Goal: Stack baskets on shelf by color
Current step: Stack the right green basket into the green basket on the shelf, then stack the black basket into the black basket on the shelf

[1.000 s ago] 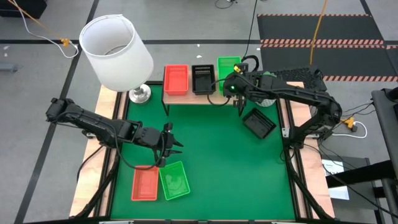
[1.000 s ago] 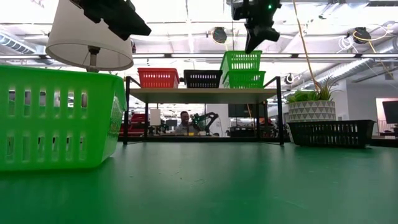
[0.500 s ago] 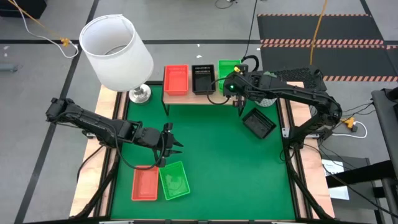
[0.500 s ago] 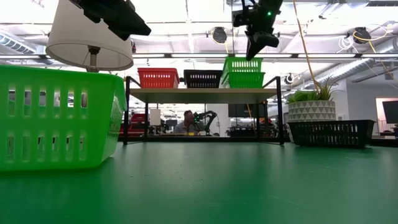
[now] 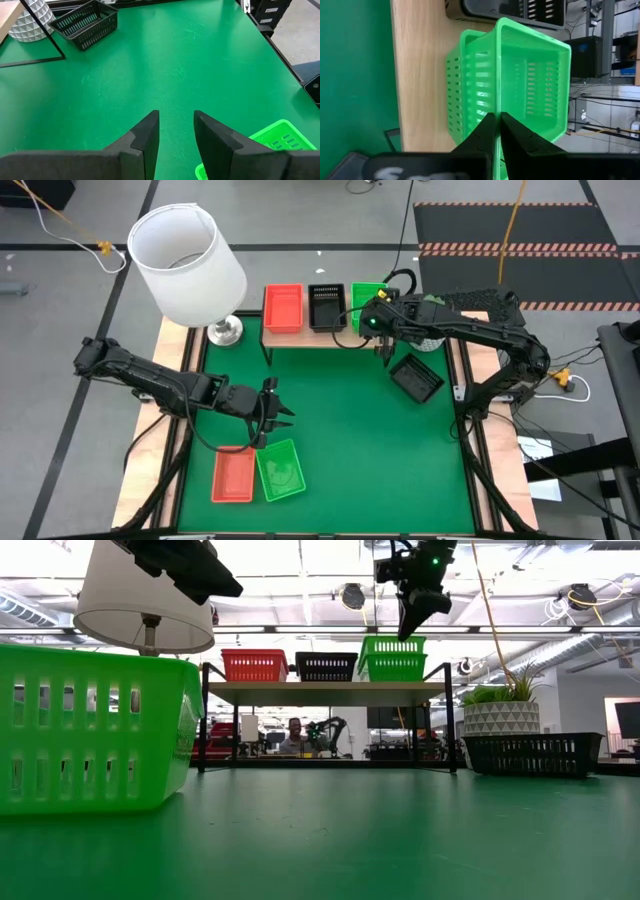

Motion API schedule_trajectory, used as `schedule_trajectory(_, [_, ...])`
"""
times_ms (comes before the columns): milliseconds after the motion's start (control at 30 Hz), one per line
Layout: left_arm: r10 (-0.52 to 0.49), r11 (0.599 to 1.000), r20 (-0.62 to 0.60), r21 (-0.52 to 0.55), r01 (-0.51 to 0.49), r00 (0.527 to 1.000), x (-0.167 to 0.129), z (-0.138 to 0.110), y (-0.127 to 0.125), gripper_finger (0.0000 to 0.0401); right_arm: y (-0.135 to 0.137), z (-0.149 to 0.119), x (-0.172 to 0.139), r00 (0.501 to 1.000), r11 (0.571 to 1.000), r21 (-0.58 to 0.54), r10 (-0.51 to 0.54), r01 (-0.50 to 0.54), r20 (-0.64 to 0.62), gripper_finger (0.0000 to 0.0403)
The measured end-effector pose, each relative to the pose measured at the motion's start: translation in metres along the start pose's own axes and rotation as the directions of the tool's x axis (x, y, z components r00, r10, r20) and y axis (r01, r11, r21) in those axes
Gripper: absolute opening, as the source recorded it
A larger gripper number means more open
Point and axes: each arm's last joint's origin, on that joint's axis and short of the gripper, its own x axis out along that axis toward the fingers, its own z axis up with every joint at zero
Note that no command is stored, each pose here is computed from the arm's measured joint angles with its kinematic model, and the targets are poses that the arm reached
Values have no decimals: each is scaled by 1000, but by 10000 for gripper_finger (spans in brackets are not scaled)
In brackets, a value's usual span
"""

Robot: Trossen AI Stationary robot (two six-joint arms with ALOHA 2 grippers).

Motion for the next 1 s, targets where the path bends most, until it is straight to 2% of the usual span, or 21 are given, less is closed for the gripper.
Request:
schedule_trajectory(300, [0, 1000, 1, -3, 0, 1000, 0, 0, 0, 124, 7, 2, -4, 1000, 1000, -12, 15, -15, 3, 24])
schedule_trajectory(500, [0, 1000, 1, -2, 0, 1000, 0, 0, 0, 124, 11, 5, -7, 1000, 1000, -3, 5, -5, 9, 86])
schedule_trajectory(667, [0, 1000, 1, -2, 0, 1000, 0, 0, 0, 124, 13, 6, -13, 997, 997, -13, -77, 77, -5, 136])
schedule_trajectory(833, [0, 1000, 2, -2, 0, 1000, 0, 0, 0, 124, 17, 7, -31, 994, 996, -6, -86, 86, 70, 162])
schedule_trajectory(1000, [-2, 1000, 9, -2, 2, 1000, 0, 1, 0, 124, 26, 7, -59, 979, 996, 38, -88, 82, 183, 166])
